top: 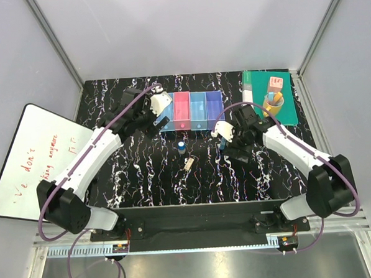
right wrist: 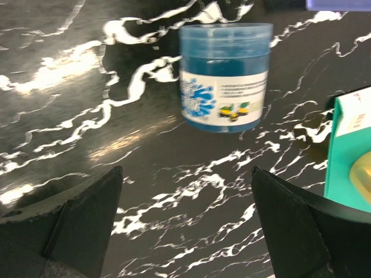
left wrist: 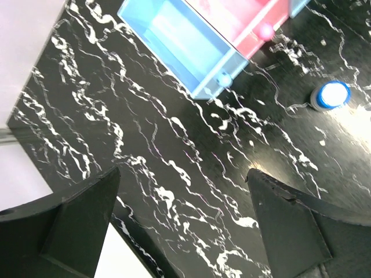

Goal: Sort the stationery into containers
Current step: Pick up the stationery from the center of the board.

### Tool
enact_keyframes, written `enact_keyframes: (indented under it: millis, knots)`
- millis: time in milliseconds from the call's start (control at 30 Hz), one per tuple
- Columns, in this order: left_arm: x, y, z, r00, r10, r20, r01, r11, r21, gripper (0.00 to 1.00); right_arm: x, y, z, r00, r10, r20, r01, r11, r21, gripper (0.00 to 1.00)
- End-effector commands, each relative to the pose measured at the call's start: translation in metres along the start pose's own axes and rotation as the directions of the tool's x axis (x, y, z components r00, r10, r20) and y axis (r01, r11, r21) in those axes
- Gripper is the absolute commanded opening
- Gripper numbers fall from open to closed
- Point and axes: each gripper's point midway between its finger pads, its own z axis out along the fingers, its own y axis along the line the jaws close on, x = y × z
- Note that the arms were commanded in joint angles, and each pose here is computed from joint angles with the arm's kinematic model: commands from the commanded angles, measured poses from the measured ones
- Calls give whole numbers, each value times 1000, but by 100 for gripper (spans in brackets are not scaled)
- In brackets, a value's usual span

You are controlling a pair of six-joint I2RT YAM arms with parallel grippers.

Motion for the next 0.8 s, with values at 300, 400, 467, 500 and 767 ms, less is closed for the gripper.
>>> enact_keyframes:
  millis: [300,400,467,500,767]
  knots:
    - [5,-6,-4,1000,15,-9,-14,1000,24,99,-14,-44,36,997,-19,80,17,1000,24,100]
    - [7,-7,1,999,23,-25,-22,999,28,99,-22,-44,37,994,-6,106,6,1000,6,100]
    - [8,-7,3,999,25,-30,-24,999,33,99,-27,-46,39,993,4,117,-4,1000,-1,100]
    - [8,-8,5,999,25,-32,-24,999,38,99,-27,-46,40,993,9,116,-9,1000,-5,100]
    - [9,-10,9,999,35,-36,-33,998,50,99,-22,-41,62,995,30,93,-25,998,-54,100]
